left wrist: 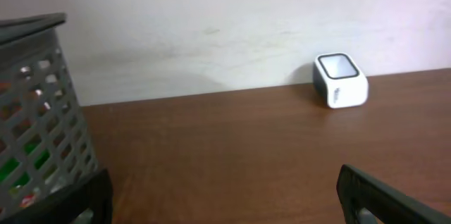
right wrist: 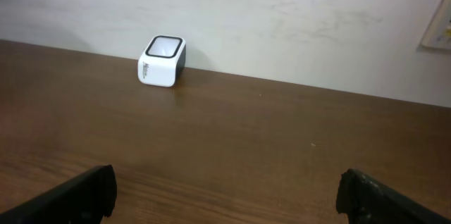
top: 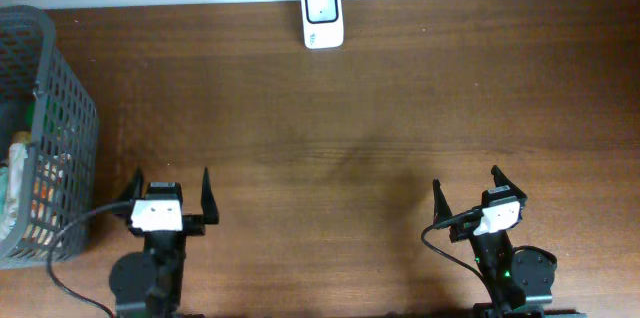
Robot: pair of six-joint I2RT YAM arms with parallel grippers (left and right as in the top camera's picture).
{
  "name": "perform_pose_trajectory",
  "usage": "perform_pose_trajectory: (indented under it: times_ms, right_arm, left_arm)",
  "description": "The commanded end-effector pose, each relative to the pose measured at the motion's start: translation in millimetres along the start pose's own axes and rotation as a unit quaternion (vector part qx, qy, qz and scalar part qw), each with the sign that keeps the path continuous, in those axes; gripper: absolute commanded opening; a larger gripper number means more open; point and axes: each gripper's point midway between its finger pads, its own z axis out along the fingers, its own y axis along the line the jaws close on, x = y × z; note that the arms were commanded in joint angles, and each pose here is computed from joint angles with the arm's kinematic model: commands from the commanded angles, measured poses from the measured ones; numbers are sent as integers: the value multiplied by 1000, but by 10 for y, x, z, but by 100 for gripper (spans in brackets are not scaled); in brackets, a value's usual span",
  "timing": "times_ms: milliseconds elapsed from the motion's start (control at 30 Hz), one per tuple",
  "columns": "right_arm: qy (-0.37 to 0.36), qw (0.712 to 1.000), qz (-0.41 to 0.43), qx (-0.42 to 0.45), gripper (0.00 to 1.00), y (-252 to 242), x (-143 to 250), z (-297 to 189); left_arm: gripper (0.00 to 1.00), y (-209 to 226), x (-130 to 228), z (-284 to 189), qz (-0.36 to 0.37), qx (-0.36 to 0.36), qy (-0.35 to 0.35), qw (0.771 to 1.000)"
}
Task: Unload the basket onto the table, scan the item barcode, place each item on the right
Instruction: 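Reach the left gripper into the basket and grasp the green-lidded jar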
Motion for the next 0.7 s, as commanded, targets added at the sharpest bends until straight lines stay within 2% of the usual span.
perform_pose_trajectory:
  times_ms: [0, 133, 233, 367, 567, 667]
  right_arm:
    - [2, 1000, 4, 0, 98, 3, 30, 2]
    - [2, 1000, 4, 0, 98, 3, 30, 2]
    - [2, 1000, 4, 0, 98, 3, 30, 2]
    - [2, 1000, 4, 0, 98, 3, 30, 2]
    - [2, 1000, 4, 0, 98, 3, 30, 2]
    - [2, 1000, 4, 0, 98, 3, 30, 2]
  left_arm:
    - [99, -69, -402, 71, -5, 35, -1, 999]
    - [99, -72, -671, 231, -9, 52, 56, 997]
    - [99, -159, -956, 464, -18, 94, 117, 989]
    - [99, -132, -1293, 822, -29, 108, 217, 970]
    - [99, -99, -1549, 1029, -41, 117, 326, 937]
    - [99, 74, -1543, 1166, -12, 76, 340, 937]
